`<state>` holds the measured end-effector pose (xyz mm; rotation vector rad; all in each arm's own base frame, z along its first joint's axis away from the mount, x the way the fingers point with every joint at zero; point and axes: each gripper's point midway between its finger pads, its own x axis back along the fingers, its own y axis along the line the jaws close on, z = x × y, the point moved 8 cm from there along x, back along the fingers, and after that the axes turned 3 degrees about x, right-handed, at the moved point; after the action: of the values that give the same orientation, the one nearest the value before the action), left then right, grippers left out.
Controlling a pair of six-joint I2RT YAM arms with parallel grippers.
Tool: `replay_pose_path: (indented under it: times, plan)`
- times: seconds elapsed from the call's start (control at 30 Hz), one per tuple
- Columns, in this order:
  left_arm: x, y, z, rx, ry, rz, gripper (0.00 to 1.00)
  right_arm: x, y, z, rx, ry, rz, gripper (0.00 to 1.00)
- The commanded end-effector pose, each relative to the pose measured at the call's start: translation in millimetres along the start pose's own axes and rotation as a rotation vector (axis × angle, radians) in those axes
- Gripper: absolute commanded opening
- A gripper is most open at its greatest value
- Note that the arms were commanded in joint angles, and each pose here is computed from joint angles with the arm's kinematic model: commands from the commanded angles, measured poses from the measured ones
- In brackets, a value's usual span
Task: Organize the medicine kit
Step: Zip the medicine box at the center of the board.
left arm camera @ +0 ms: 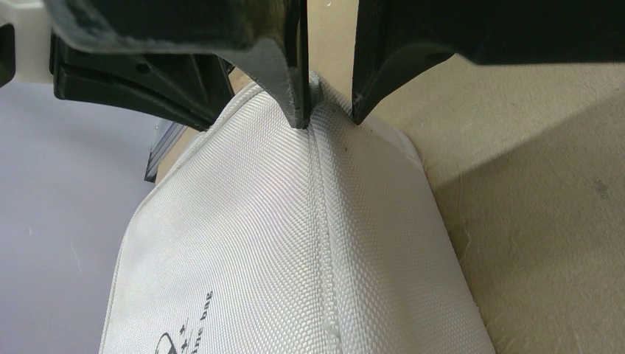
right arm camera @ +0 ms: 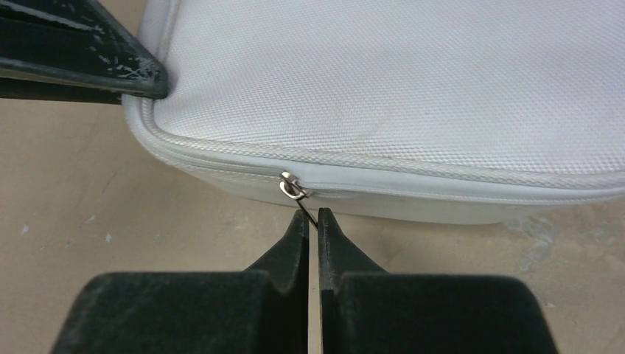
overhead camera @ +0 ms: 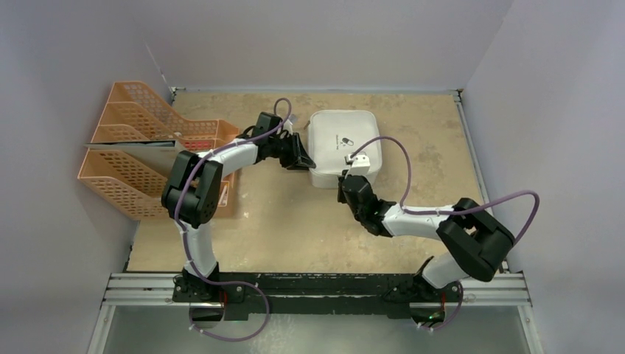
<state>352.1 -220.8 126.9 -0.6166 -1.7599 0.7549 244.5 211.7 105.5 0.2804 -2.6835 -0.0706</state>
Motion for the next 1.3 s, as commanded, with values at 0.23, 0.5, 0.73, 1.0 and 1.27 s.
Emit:
replay_pose_path:
  times: [0.23,0.5,0.73,1.0,1.27]
  plan:
    - [-6.4,65.9,24.7,0.027,0.078,-0.329,0.00,14.1,-85.8,-2.9,-0.072,0.007,0.371,0.00]
    - [-2.3,64.4,23.0,0.016,0.067,-0.349,0.00,19.2,-95.8,-3.1,-0.079,0.028,0.397,0.00]
    - [35.7,3.7,-23.3,-0.054,-0.066,-0.210,0.06,3.6,-50.5,-17.8,-0.072,0.030,0.034,0.00]
    - [67.8,-37.2,-31.2,-0.104,-0.160,-0.097,0.26,12.9,-28.3,-26.3,-0.065,0.073,-0.165,0.00]
    - [65.8,-48.4,-0.6,-0.083,-0.129,0.021,0.45,16.7,-13.7,-22.2,-0.070,0.083,-0.294,0.28]
